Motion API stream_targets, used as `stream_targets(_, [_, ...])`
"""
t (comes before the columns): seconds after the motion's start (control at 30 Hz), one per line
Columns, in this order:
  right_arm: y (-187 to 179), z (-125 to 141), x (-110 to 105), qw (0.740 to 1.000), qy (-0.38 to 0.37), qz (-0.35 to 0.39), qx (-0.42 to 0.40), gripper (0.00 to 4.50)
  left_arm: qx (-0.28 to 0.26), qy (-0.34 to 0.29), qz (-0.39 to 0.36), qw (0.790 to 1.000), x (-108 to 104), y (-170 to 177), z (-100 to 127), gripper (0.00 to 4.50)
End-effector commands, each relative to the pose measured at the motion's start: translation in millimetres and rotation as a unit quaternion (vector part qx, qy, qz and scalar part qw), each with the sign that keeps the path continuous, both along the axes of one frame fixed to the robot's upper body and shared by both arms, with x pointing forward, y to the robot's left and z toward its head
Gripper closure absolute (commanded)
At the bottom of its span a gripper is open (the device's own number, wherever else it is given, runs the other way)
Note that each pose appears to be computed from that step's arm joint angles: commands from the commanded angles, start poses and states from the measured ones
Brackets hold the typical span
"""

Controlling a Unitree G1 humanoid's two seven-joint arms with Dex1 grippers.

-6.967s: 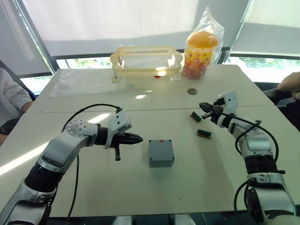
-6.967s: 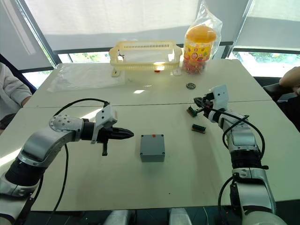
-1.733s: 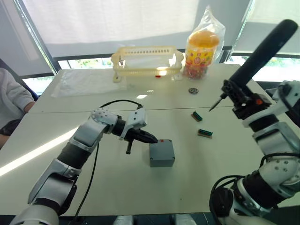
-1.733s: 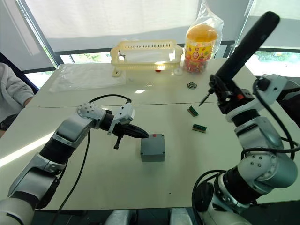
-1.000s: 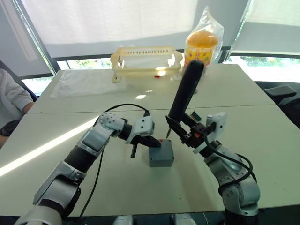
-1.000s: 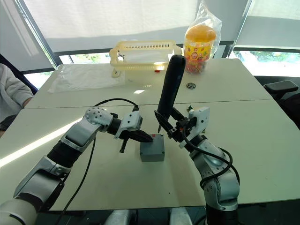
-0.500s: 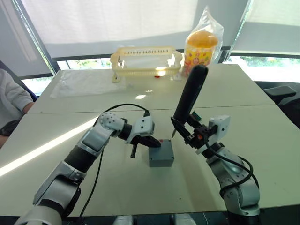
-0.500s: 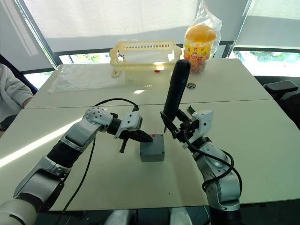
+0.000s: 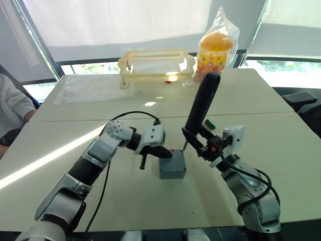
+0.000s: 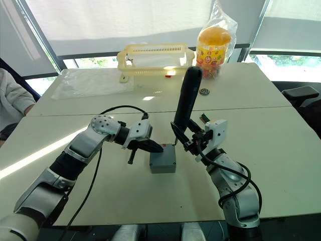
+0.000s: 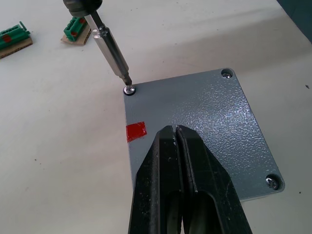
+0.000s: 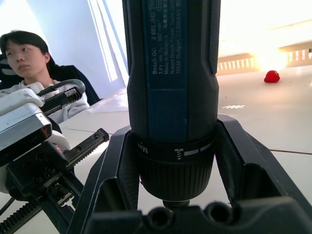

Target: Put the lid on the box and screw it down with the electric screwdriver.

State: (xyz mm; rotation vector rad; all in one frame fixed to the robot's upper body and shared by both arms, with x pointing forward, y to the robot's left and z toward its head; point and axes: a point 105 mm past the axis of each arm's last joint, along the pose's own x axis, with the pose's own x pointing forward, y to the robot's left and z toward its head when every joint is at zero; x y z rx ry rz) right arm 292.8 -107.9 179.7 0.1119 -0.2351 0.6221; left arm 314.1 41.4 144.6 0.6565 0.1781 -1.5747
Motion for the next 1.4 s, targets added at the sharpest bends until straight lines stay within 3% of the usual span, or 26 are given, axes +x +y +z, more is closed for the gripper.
stream_targets(0.03, [7.2,32.1,-12.3,0.998,-0.067,0.017,0.012,2.74,0.026,0.013,0.012,1.0,0.3,5.5,-13.7,4.5])
stream_targets(0.4, [11.0,45.2,-18.2,0.996,-0.08,0.024,0.02,2.74,0.027,0.012,0.009,1.0,0.3,4.1,-15.0,4.5])
stream_targets(1.4, [7.3,19.1,-12.0,0.998,-0.061,0.009,-0.006,2.74,0.028,0.012,0.013,0.999,-1.5,6.7,-15.4,4.5])
